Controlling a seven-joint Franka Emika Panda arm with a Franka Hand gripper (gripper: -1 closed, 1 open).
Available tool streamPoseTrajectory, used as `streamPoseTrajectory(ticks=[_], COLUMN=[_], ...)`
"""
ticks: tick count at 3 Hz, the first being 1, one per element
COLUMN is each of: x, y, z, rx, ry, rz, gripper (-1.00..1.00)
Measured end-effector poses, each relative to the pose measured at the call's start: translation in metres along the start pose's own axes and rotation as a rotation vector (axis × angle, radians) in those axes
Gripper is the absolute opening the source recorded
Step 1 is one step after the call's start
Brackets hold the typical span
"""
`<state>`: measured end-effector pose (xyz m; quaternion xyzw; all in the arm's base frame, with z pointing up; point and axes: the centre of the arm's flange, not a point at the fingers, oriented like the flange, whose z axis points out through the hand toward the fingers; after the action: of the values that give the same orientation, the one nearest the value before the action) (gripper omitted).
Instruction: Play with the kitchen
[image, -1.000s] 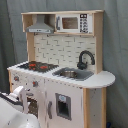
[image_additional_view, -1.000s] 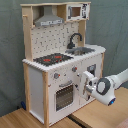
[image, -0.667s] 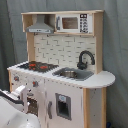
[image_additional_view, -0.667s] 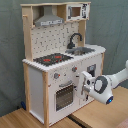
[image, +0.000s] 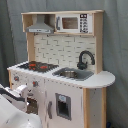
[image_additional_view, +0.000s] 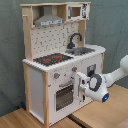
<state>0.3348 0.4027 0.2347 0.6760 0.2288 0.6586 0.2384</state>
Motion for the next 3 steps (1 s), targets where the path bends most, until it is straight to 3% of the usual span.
streamPoseTrajectory(ticks=[2, 3], x=[0.0126, 0.0126], y=[-0.0044, -0.0042], z=[0.0013, 0.0016], rx=[0.009, 0.008], ry=[0.013, 0.013], rz=[-0.155, -0.16], gripper=[1.0, -1.0])
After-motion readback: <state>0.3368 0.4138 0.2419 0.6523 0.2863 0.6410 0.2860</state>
